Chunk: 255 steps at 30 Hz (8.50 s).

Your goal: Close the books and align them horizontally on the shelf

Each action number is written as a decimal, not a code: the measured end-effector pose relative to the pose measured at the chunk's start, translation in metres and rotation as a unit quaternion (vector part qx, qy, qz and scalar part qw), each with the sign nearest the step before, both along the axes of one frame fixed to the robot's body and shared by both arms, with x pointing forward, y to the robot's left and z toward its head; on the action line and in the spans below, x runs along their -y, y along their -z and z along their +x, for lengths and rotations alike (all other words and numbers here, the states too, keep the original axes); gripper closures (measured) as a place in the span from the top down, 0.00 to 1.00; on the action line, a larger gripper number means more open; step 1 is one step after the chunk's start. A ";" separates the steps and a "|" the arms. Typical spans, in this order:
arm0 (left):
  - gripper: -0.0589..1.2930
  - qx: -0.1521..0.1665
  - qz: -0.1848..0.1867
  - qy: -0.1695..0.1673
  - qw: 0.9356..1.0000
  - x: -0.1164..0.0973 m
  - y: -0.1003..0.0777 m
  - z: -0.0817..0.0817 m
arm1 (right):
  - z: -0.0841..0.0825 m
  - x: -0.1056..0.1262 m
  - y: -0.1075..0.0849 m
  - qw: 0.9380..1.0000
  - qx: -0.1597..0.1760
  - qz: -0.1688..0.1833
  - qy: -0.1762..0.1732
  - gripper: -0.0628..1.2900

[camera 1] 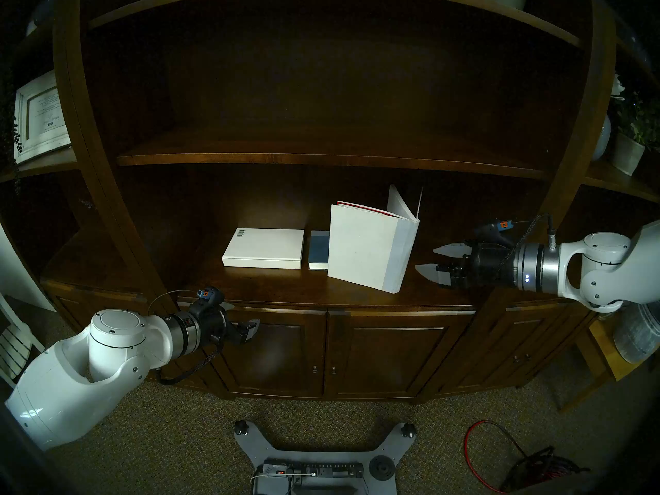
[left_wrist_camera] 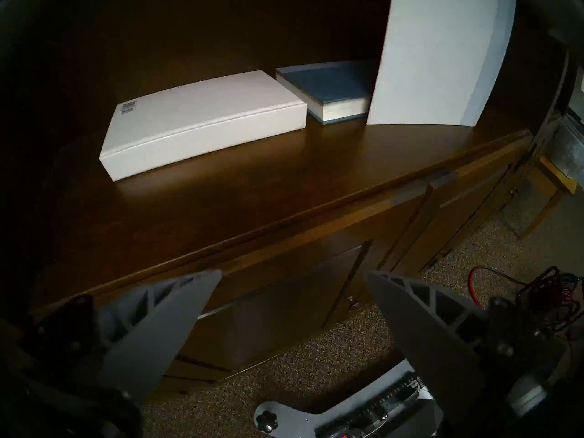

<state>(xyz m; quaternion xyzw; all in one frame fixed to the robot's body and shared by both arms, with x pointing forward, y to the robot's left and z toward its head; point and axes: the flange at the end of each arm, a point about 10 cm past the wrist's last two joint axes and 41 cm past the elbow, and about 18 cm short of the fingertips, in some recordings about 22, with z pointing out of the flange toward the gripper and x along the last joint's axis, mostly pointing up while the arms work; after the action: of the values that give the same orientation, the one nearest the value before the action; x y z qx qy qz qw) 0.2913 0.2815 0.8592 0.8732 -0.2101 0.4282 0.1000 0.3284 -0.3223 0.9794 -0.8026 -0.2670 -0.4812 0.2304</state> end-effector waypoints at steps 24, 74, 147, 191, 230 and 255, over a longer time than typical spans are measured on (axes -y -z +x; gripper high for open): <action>0.96 0.000 0.000 0.000 1.000 0.000 0.000 0.000 | 0.031 -0.053 0.011 0.999 -0.002 0.010 0.049 0.93; 0.96 0.000 0.000 0.000 1.000 0.000 0.000 0.000 | 0.056 -0.079 0.006 0.979 0.054 -0.079 0.181 0.93; 0.96 0.000 0.000 0.000 1.000 0.000 0.000 0.000 | 0.049 -0.139 -0.036 0.998 -0.009 -0.003 -0.059 0.34; 0.96 0.000 0.000 0.000 1.000 0.000 0.000 0.000 | 0.075 -0.244 0.029 0.991 -0.086 0.004 -0.104 0.14; 0.96 0.000 0.000 0.000 1.000 0.000 0.000 0.000 | 0.100 -0.289 0.038 0.999 -0.029 -0.030 -0.003 0.02; 0.96 0.000 0.000 0.000 1.000 0.000 0.000 0.000 | 0.106 -0.283 0.044 0.995 -0.025 -0.063 0.067 0.02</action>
<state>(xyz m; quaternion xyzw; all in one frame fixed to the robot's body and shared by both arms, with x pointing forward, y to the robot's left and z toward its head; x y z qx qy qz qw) 0.2913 0.2816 0.8591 0.8734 -0.2103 0.4278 0.0998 0.4347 -0.0391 0.9354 -0.8431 -0.2371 -0.4577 0.1533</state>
